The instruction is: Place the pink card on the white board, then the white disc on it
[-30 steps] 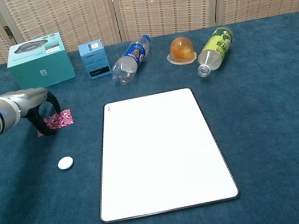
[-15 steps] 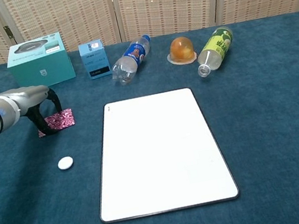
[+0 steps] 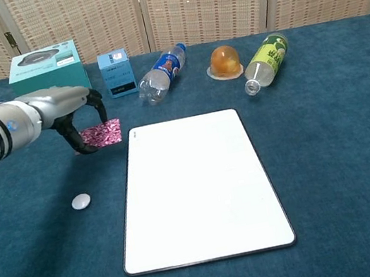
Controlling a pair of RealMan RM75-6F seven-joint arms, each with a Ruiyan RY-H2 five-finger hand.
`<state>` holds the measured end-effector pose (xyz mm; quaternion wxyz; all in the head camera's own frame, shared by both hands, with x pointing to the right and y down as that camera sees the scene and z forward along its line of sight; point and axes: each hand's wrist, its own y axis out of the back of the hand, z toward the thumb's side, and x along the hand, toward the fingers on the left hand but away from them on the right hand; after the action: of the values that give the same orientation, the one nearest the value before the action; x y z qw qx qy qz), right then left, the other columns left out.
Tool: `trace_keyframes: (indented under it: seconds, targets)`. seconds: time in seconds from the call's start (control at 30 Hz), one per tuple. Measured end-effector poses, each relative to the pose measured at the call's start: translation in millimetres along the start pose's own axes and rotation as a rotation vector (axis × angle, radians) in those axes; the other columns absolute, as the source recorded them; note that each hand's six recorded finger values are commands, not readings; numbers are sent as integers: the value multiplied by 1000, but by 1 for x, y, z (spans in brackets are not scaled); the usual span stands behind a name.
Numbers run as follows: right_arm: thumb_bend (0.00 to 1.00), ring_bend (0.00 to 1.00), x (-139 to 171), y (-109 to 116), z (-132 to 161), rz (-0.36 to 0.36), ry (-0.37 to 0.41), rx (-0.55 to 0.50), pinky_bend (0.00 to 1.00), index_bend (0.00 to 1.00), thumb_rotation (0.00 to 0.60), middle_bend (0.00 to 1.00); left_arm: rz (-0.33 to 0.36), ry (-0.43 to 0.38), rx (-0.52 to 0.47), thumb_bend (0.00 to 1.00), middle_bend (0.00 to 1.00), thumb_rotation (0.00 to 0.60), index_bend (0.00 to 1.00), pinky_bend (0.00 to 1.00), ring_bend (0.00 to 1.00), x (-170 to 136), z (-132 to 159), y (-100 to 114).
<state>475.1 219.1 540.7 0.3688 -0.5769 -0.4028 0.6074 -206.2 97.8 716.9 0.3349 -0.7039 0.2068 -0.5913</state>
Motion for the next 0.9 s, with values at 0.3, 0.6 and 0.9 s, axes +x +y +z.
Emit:
trace_keyframes:
  seconds: [0.3, 0.6, 0.9]
  targets:
    - [105, 117, 0, 0, -2, 2, -8, 0, 18, 22, 600, 118, 30, -204, 113, 341, 78, 600, 378, 0, 74, -19, 60, 7]
    - [105, 117, 3, 3, -4, -2, -16, 1, 18, 22, 600, 118, 23, -345, 195, 339, 79, 600, 386, 0, 68, -29, 93, -2]
    - [105, 118, 5, 3, -5, -2, -20, -2, 18, 22, 600, 118, 23, -423, 243, 338, 78, 600, 381, 0, 60, -34, 114, -14]
